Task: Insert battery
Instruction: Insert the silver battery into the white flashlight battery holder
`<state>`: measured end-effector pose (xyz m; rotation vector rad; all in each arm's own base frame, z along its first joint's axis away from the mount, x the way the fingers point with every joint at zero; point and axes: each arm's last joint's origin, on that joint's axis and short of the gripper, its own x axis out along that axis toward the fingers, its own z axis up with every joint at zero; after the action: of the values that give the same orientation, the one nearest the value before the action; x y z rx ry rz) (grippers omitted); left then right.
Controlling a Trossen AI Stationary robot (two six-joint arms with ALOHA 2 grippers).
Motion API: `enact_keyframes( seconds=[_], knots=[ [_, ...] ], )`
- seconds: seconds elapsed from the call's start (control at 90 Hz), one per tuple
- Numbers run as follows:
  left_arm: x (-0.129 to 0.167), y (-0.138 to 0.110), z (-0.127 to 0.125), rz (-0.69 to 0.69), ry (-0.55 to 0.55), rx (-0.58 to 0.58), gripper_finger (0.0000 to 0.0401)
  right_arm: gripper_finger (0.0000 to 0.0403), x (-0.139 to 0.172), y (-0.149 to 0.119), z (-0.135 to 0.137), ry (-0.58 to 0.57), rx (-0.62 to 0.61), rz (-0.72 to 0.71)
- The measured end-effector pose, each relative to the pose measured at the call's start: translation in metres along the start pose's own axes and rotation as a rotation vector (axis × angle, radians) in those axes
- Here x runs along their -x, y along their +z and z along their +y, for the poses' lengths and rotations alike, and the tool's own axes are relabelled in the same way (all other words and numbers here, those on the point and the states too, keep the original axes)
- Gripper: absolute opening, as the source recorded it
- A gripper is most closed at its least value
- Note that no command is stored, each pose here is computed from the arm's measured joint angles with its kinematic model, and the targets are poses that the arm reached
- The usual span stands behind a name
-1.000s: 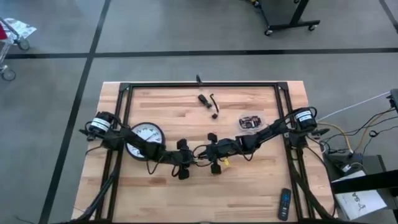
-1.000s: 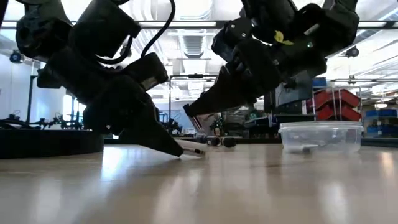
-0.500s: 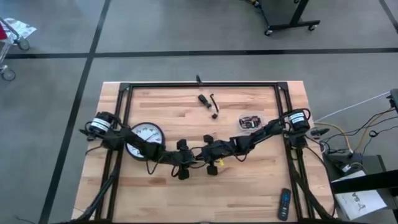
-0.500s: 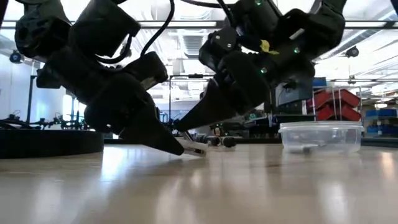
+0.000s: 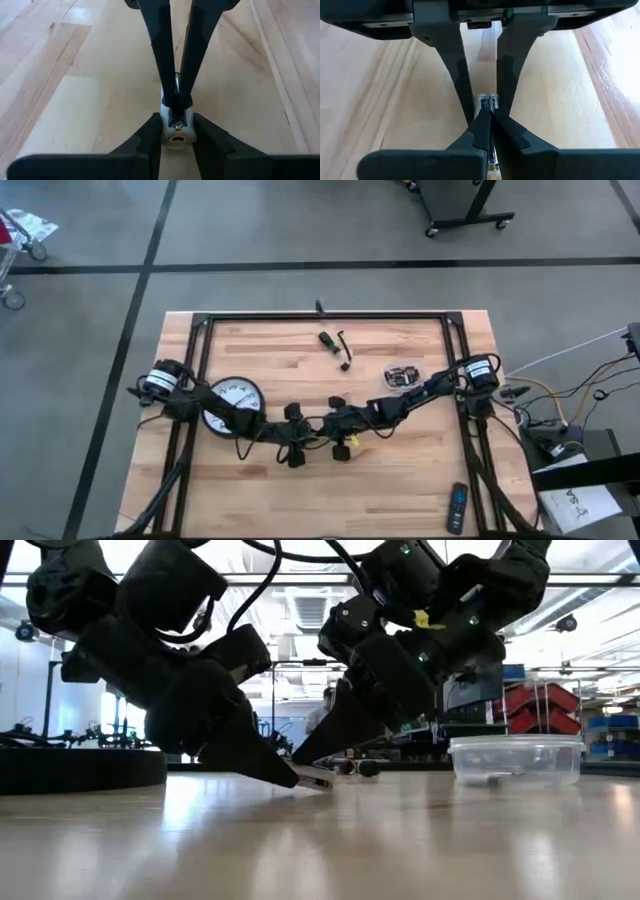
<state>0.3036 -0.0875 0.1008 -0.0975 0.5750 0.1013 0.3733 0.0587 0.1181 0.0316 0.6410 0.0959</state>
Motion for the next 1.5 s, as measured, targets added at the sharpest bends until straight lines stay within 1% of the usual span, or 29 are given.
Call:
enact_keyframes(
  seconds=[0.356,0.578,0.811,1.133,1.344,1.5],
  knots=[
    [0.000,0.000,0.000,-0.001,0.002,-0.001,0.0074,0.0001,0.000,-0.002,0.000,-0.002,-0.012,0.015],
    [0.000,0.000,0.000,0.001,0.003,-0.001,0.0074,0.0002,0.000,-0.005,0.000,-0.006,-0.024,0.055],
    [0.000,0.000,0.000,0.002,0.003,-0.002,0.0074,0.0002,0.000,-0.005,0.000,-0.005,-0.026,0.053],
    [0.000,0.000,0.000,0.002,0.008,-0.010,0.0074,0.0002,0.004,0.007,0.001,0.000,-0.016,0.015],
    [0.000,0.000,0.000,-0.001,0.008,-0.017,0.0074,0.0002,-0.003,0.022,0.002,0.005,0.001,-0.037],
    [0.000,0.000,0.000,0.000,0.008,-0.017,0.0075,0.0002,-0.007,0.023,0.003,0.003,0.008,-0.031]
  ],
)
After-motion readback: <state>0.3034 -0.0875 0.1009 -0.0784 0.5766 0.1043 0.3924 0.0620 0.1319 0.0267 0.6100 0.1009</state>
